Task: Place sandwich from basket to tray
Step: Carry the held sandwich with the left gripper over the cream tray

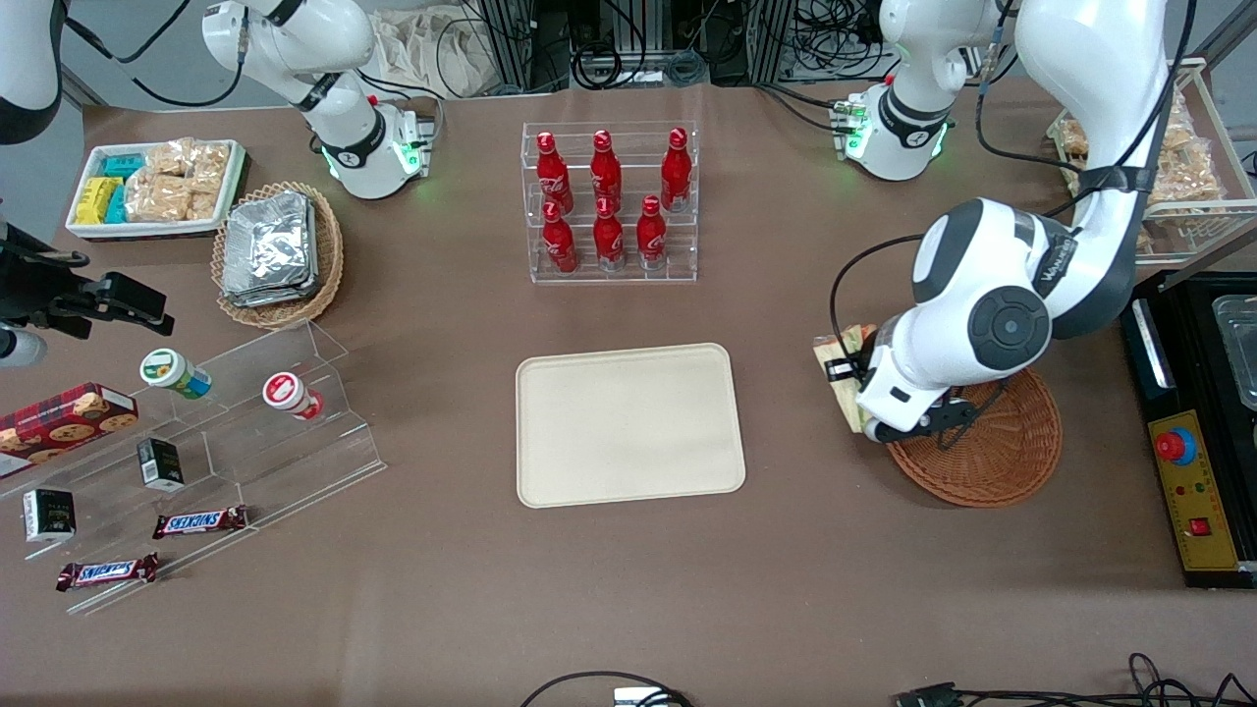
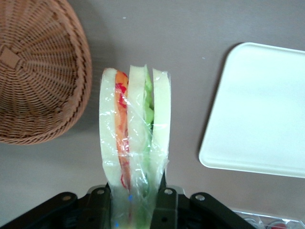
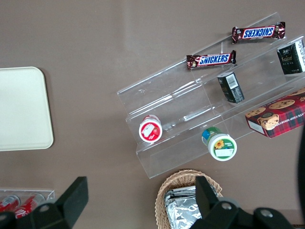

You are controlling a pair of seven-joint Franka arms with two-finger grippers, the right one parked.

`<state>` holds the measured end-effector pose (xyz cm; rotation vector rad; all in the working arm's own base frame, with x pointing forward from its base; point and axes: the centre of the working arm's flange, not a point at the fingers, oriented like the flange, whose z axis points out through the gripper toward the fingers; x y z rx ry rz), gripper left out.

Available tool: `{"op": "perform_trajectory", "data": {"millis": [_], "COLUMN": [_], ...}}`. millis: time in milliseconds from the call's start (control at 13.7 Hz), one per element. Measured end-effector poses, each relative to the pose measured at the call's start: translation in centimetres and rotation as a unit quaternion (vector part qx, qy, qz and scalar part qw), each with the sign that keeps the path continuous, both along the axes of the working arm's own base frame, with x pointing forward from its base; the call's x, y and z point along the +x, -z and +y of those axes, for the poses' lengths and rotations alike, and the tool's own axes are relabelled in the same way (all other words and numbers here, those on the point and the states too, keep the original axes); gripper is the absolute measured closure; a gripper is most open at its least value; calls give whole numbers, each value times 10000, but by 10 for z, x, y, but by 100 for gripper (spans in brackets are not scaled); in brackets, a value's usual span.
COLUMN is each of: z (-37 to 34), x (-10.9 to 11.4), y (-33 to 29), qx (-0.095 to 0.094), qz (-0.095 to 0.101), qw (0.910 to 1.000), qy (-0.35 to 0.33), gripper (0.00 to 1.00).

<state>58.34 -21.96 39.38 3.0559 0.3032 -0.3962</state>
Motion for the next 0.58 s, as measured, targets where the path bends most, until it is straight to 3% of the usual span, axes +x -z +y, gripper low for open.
{"op": "perform_trajectory", "data": {"millis": [291, 583], "z": [-53, -92], "x": [-18, -18], "y": [-2, 16], "qx": [-224, -502], "qz": [3, -6], "qw": [9987, 9961], "qy": [453, 719], "gripper": [66, 66]}}
